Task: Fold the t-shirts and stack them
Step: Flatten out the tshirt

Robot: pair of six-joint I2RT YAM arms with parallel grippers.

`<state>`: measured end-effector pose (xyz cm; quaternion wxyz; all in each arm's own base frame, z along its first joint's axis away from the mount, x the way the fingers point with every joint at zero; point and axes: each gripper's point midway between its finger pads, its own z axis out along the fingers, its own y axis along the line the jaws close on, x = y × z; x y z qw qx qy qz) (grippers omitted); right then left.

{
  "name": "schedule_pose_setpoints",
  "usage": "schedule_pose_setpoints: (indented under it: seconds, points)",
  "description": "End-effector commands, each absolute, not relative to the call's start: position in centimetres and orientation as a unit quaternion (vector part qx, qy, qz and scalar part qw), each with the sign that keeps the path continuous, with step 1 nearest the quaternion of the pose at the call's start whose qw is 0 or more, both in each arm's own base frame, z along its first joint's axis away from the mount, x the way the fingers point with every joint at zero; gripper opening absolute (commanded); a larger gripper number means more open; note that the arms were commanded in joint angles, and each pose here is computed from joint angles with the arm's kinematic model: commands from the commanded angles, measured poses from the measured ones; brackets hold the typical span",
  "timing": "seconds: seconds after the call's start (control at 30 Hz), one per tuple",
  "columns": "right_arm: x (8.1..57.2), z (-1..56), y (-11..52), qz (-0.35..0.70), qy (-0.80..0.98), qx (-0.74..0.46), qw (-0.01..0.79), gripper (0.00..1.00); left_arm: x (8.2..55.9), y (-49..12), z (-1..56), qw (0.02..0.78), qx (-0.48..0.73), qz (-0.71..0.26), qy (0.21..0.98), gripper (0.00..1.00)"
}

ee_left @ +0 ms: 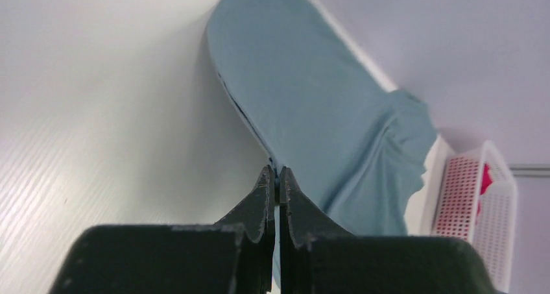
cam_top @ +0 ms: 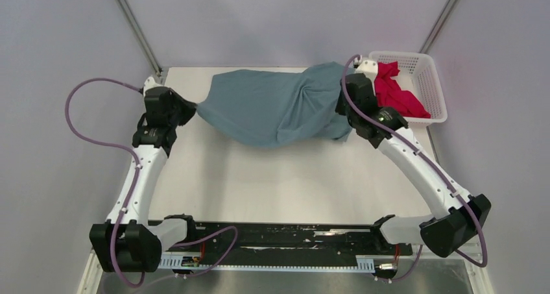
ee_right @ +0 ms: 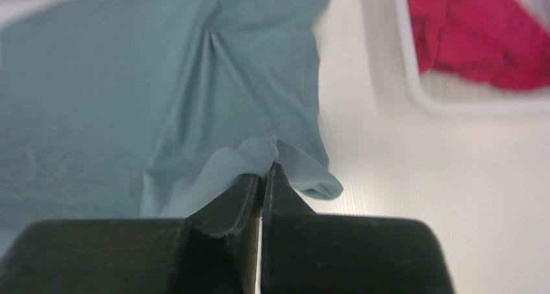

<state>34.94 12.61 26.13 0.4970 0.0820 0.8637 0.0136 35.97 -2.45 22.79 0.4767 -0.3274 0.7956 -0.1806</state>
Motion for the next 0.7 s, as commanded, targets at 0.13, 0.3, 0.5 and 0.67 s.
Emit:
schedule_pose_setpoints:
  seconds: [0.13, 0.3, 0.5, 0.67]
  points:
    - [34.7, 48.9, 9.3, 0.031, 0.685, 0.079, 0.723, 0.00, 35.1, -1.3, 42.4, 0.667, -0.273, -0.189, 0.667, 0.00]
    - [30.0, 58.7, 8.7, 0.088, 0.598, 0.036, 0.796, 0.00, 31.1, 0.0, 50.3, 0.731, -0.259, -0.178, 0.606, 0.00]
    - [23.9, 66.6, 8.0, 0.137, 0.507, -0.020, 0.851, 0.00, 24.8, -0.5, 57.9, 0.784, -0.211, -0.199, 0.548, 0.00]
    - [18.3, 71.9, 6.3, 0.161, 0.427, -0.040, 0.889, 0.00, 18.8, -0.5, 62.5, 0.820, -0.186, -0.208, 0.500, 0.00]
